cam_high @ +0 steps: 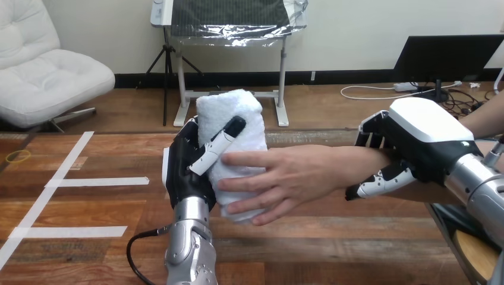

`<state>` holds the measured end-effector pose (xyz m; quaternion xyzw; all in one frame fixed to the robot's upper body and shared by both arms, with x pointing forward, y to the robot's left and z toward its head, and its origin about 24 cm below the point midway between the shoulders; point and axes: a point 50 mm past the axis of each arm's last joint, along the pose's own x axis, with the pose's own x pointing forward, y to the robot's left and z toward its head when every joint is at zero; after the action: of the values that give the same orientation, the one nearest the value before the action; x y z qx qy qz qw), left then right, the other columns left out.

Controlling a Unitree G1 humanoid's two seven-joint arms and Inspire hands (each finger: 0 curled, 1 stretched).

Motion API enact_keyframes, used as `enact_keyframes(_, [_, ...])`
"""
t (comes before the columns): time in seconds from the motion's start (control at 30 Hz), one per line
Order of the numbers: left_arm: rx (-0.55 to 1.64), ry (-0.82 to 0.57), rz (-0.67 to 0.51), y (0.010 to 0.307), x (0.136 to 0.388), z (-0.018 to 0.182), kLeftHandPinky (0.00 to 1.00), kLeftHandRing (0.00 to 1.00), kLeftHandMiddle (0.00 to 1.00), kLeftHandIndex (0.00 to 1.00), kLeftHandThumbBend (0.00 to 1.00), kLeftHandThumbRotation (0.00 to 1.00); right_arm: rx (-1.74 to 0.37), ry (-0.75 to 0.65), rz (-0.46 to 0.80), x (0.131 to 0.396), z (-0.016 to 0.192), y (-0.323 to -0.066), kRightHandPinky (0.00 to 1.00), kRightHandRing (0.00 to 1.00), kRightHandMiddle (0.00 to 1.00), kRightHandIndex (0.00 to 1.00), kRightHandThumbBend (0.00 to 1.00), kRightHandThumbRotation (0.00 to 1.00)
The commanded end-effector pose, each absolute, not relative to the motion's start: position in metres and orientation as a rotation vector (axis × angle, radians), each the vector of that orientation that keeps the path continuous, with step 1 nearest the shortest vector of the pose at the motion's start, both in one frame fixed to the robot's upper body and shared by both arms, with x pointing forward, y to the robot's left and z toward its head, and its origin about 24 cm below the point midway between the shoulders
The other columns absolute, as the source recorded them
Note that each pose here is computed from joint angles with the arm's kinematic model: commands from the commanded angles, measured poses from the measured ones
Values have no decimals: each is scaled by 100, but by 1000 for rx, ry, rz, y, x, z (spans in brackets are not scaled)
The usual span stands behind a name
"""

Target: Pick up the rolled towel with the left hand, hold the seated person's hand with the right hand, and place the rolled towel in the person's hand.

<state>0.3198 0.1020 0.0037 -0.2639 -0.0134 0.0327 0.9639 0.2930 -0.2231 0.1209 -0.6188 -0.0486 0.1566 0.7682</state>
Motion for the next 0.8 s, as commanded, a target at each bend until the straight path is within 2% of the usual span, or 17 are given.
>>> enact_keyframes(0.0, [-749, -222, -216, -4, 343, 99, 26, 31, 38, 43, 65, 0, -1288, -103, 308, 305, 127, -216, 33, 38, 44, 46, 88, 32])
enact_keyframes(0.77, [-774, -263, -313, -30, 337, 121, 26, 32, 37, 42, 67, 0, -1268, -86, 293, 304, 124, -218, 32, 37, 43, 45, 89, 30])
